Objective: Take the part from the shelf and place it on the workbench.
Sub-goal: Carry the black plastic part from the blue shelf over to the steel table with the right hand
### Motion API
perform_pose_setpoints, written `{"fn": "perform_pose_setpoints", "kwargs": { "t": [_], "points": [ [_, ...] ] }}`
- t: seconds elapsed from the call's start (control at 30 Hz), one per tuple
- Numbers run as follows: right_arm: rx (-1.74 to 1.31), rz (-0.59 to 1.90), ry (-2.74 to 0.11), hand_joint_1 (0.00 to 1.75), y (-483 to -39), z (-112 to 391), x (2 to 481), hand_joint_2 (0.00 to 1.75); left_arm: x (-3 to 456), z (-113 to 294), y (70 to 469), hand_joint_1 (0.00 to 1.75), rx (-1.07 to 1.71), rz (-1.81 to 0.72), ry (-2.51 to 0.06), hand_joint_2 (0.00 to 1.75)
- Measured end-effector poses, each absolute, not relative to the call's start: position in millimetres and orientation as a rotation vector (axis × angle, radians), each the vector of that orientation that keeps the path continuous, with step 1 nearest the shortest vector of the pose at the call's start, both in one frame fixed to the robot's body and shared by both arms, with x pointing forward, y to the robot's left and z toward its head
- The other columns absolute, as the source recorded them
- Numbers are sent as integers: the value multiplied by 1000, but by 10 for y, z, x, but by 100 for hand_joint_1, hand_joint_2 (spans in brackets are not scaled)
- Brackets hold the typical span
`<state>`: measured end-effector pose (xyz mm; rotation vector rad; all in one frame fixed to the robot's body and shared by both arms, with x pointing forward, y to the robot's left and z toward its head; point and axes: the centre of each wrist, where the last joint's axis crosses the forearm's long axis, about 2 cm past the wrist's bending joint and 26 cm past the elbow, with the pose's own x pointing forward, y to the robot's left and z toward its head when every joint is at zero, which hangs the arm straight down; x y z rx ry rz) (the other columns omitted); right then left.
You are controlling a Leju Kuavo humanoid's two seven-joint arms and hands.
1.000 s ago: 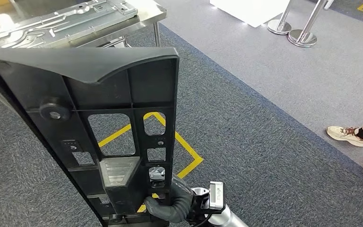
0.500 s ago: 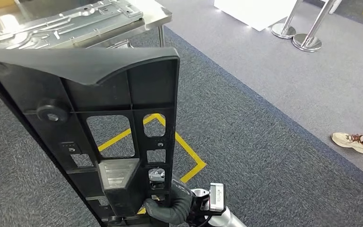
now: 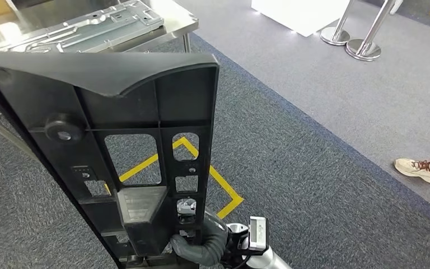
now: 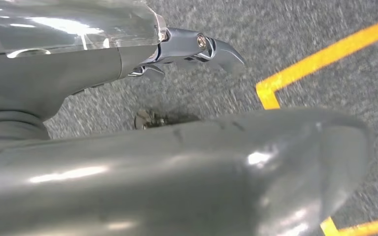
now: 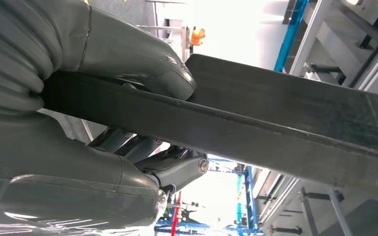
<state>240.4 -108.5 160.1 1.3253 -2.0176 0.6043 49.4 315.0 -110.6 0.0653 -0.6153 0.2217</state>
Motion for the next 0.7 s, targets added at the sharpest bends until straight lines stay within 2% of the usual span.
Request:
{"fn": "perform_pose_setpoints", "kwargs": {
  "t": [0.7],
  "points": [
    [1319, 596, -2021, 175, -1103, 1593, 2406, 175, 523, -1103, 3141, 0, 67, 219, -623, 0]
  ]
}}
